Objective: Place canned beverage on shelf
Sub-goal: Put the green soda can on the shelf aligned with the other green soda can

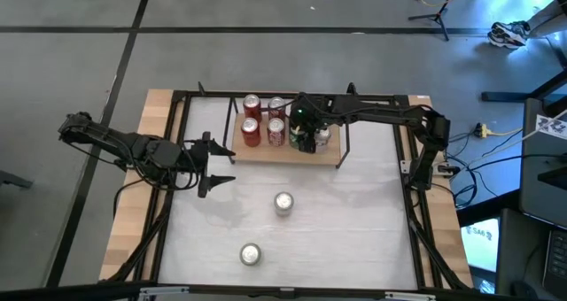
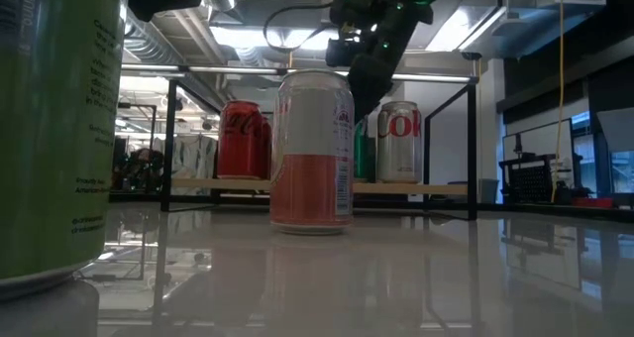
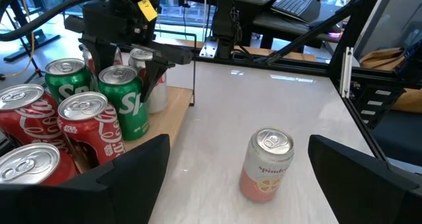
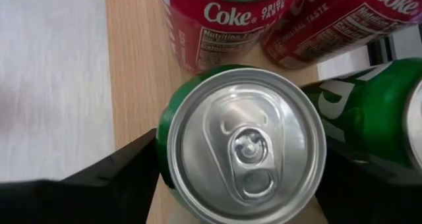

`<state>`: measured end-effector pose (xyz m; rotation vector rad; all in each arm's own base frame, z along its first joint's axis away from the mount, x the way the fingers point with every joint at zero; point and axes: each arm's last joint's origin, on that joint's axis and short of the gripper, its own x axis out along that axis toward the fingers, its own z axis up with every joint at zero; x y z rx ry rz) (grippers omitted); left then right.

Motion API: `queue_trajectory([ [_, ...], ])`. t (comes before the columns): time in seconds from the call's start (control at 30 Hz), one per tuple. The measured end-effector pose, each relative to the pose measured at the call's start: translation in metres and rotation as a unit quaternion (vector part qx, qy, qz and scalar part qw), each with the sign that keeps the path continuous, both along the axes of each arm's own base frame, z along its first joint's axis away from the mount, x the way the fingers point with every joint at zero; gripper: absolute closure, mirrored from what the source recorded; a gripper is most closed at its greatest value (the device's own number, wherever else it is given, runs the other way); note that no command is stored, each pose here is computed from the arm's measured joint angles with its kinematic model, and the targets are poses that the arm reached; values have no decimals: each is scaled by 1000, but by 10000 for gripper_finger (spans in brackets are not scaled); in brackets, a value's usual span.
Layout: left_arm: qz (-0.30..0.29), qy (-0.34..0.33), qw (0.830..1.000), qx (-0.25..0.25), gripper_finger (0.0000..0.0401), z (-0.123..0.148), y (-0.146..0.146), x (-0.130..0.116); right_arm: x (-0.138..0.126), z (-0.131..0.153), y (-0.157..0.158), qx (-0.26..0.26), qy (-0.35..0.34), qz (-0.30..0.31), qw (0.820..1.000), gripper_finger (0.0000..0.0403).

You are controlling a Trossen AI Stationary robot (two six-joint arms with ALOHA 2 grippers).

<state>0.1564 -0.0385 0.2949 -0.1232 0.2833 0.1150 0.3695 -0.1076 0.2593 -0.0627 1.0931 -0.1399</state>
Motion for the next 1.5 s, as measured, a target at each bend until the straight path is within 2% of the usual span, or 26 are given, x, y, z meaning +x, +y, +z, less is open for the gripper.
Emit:
queue_trajectory([
  [0.27, 0, 0, 1000, 0, 50, 0, 0, 0, 0, -1, 0, -1, 3, 0, 1000, 60],
  [1.5, 0, 0, 1000, 0, 50, 0, 0, 0, 0, -3, 0, 3, 4, 2, 1000, 58],
])
